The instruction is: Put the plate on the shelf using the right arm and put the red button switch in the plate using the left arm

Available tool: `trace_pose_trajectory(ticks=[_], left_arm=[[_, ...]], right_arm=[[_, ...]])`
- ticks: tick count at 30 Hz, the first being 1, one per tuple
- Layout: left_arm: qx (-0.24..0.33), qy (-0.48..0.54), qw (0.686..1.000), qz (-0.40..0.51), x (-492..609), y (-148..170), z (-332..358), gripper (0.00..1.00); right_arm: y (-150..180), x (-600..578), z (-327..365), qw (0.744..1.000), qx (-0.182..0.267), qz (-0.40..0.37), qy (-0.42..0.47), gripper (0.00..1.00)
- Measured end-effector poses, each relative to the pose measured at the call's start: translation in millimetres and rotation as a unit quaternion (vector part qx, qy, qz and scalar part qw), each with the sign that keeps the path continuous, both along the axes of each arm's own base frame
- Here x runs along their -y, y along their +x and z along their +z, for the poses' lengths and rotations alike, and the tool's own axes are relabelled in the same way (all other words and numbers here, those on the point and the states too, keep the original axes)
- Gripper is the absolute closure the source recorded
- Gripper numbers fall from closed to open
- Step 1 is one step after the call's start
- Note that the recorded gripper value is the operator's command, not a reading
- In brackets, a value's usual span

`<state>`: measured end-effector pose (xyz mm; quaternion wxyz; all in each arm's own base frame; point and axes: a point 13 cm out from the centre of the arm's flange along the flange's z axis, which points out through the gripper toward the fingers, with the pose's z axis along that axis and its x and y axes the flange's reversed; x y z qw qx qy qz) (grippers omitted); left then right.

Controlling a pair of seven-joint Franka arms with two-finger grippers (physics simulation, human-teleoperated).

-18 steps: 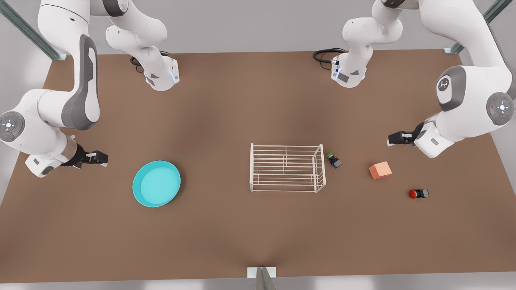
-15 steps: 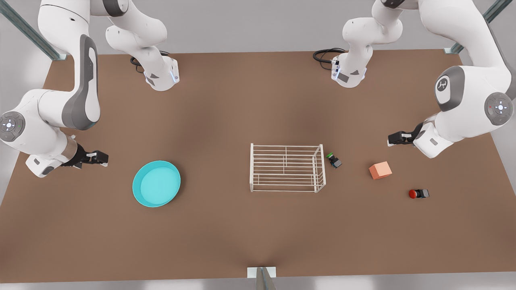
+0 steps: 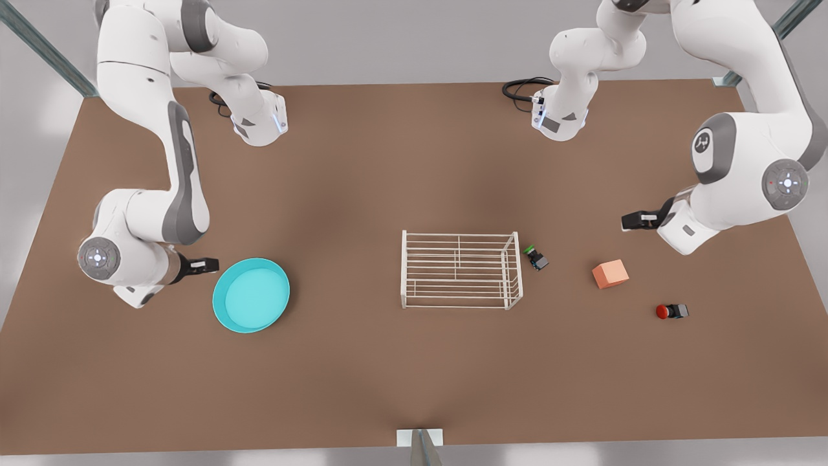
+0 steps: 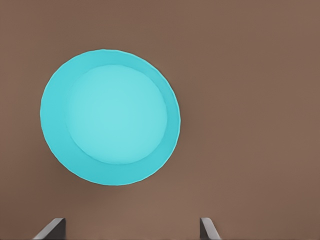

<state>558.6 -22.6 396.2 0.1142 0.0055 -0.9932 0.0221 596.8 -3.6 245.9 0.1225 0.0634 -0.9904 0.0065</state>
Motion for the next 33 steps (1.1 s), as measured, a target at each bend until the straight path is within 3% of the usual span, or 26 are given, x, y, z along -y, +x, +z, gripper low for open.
trace_pose_trajectory(ticks=[16,22,27,33], left_arm=[[-0.027,0.036,0.997,0.062,7,-5,-16,0.00],[-0.027,0.038,0.993,0.112,-22,-4,-13,0.00],[-0.030,0.043,0.991,0.124,-21,-5,-15,0.00],[-0.037,0.048,0.989,0.138,-24,-8,-18,0.00]], right_arm=[[29,32,-129,0.991,0.004,-0.120,0.066,0.04],[43,43,-148,0.992,0.028,-0.100,0.064,0.07],[50,54,-165,0.994,0.046,-0.079,0.064,0.16],[35,36,-191,0.992,0.033,-0.063,0.106,0.22]])
